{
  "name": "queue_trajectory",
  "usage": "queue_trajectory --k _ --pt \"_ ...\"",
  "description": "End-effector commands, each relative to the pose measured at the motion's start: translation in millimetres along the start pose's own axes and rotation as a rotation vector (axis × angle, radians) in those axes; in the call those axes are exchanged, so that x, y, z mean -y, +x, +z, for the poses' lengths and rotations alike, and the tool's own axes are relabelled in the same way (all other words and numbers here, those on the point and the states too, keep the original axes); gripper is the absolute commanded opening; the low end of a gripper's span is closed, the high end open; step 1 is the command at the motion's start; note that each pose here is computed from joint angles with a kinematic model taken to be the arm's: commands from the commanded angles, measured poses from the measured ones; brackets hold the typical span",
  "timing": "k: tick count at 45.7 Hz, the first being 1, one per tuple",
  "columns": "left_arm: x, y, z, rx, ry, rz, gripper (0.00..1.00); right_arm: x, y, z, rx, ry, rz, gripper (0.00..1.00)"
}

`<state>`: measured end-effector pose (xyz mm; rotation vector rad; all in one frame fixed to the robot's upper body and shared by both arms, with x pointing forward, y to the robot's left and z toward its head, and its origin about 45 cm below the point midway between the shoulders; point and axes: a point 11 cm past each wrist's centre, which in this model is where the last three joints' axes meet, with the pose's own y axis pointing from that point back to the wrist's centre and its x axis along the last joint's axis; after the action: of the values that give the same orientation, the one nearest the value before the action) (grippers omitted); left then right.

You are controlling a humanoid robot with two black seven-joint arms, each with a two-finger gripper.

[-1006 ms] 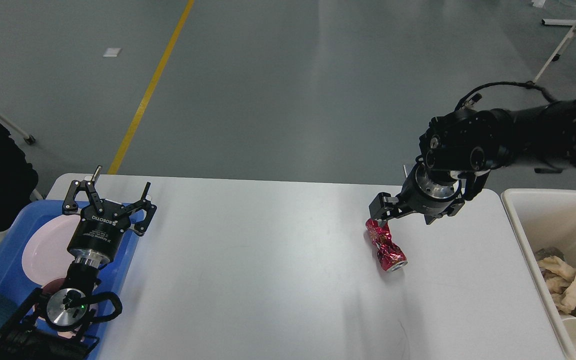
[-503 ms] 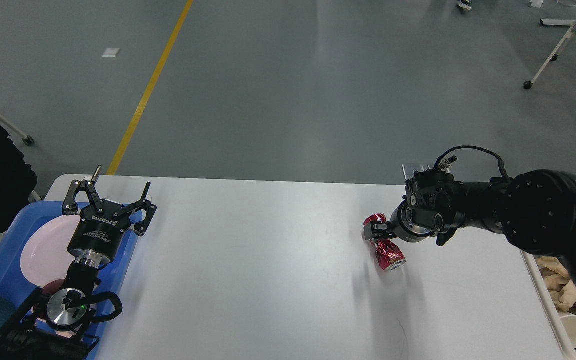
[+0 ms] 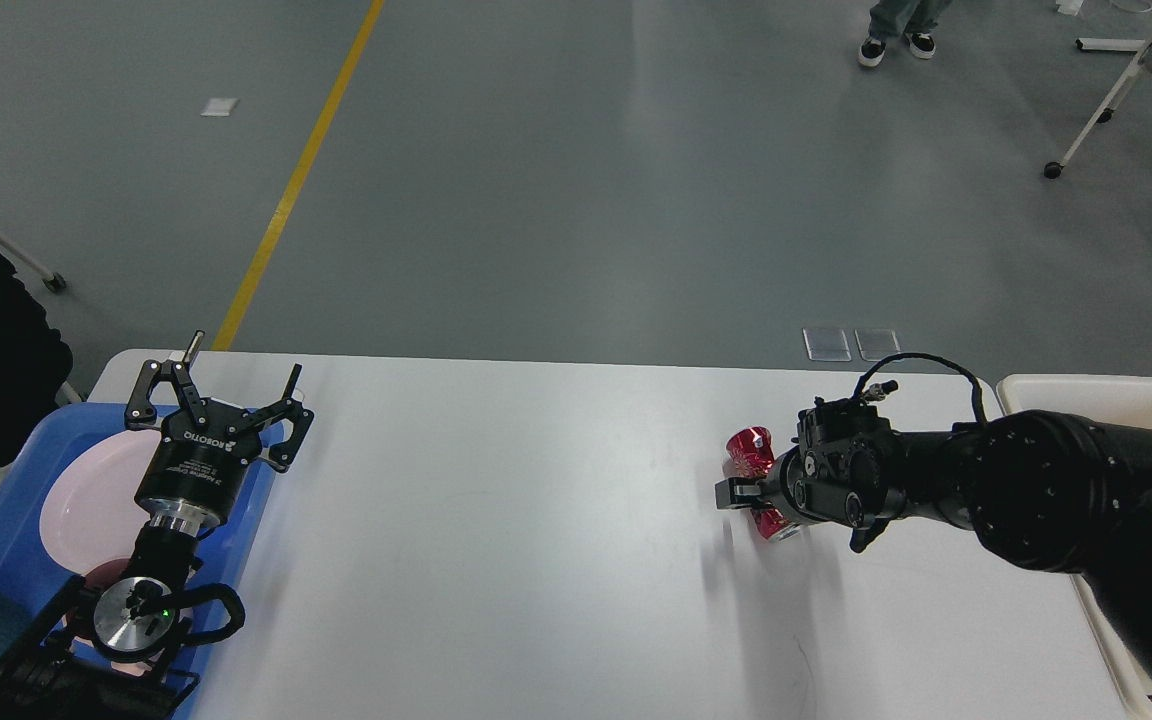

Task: Tidy desktop
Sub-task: 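Lower the right gripper onto the crushed red can and grasp it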

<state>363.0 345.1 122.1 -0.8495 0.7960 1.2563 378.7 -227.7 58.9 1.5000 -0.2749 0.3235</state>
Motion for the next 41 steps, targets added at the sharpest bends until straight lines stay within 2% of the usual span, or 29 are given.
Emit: queue_trajectory --k 1,6,18,22,24,27,28,33,41 --pt "0.1 0.0 -0.1 0.001 0.001 0.0 0.97 2.3 -1.1 1.2 0.006 -0.001 0.02 0.95" --pt "0.1 0.0 0.0 0.0 0.0 0.0 0.97 3.9 -3.9 2.6 0.009 -0.002 0.018 0.93" --pt "-0.5 0.5 -0.2 0.0 0.0 0.002 0.97 9.6 -3.8 5.0 0.037 -0.005 0.048 0.77" --pt "0.1 0.0 0.0 0.0 0.0 0.0 0.97 10.0 -5.6 4.5 0.039 -0.003 0.044 0.63" --pt "0.1 -0.1 -0.1 0.001 0.001 0.0 0.96 10.5 -7.3 4.1 0.04 -0.002 0.039 0.49" --pt "0.1 0.0 0.0 0.0 0.0 0.0 0.96 10.7 -7.7 6.6 0.046 -0.005 0.038 0.24" --pt "0.1 0.0 -0.2 0.0 0.001 0.0 0.97 10.6 -7.5 7.4 0.048 -0.006 0.039 0.18" --pt "0.1 -0.2 0.0 0.0 0.0 -0.001 0.96 10.4 -9.2 3.4 0.043 0.0 0.033 0.0" --pt "0.1 -0.2 0.0 0.0 0.0 -0.001 0.97 9.9 -9.9 4.0 0.049 0.001 0.022 0.0"
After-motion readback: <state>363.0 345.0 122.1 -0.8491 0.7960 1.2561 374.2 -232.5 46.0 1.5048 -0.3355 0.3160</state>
